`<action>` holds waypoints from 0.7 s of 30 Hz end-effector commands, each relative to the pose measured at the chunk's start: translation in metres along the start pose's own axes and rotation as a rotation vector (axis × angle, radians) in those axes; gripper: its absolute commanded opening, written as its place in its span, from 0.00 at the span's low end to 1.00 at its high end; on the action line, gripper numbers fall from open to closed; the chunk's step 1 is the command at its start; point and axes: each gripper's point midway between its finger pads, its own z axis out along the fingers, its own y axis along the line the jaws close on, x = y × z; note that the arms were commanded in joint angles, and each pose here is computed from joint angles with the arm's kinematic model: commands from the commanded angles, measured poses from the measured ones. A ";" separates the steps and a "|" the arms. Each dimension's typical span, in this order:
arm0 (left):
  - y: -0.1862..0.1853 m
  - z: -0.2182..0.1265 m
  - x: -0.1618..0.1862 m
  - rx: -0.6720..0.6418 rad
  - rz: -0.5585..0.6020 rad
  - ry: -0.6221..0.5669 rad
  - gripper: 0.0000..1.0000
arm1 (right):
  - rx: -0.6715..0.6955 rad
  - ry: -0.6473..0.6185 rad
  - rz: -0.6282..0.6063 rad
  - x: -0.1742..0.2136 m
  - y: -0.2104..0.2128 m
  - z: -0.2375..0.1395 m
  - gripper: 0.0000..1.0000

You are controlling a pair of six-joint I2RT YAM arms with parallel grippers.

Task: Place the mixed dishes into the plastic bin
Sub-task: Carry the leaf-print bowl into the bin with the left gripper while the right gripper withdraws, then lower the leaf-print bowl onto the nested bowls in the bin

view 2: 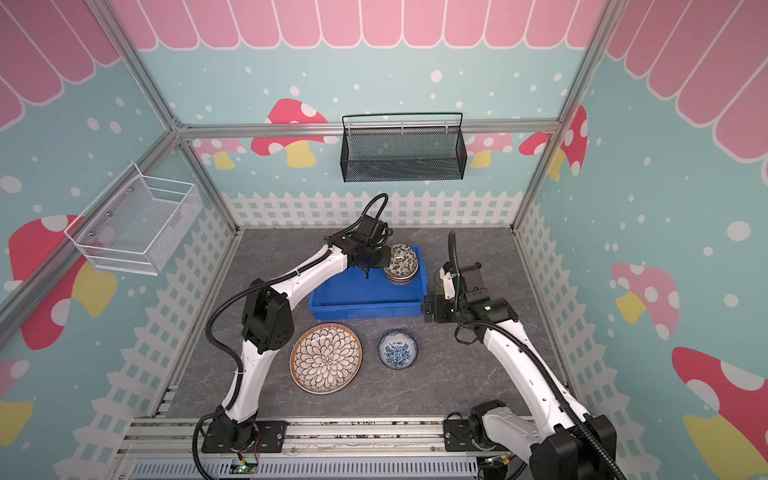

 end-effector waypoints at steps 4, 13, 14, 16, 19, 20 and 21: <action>-0.004 0.002 -0.014 0.025 0.001 -0.031 0.00 | 0.006 0.007 -0.009 0.006 -0.005 0.000 0.97; -0.006 0.005 -0.012 0.037 0.003 -0.017 0.02 | 0.004 0.010 -0.005 0.007 -0.007 0.002 0.97; -0.005 0.006 -0.012 0.038 0.002 -0.015 0.03 | 0.003 0.010 -0.003 0.007 -0.007 0.002 0.97; -0.006 0.008 -0.010 0.042 0.000 -0.009 0.06 | 0.002 0.011 -0.002 0.008 -0.007 0.002 0.97; -0.007 0.010 -0.009 0.047 -0.001 -0.003 0.09 | 0.004 0.011 -0.001 0.008 -0.008 0.002 0.97; -0.007 0.010 -0.009 0.049 -0.003 -0.003 0.10 | 0.002 0.009 0.000 0.008 -0.007 0.002 0.97; -0.008 0.010 -0.009 0.052 -0.002 -0.002 0.11 | 0.003 0.011 -0.001 0.008 -0.007 0.002 0.97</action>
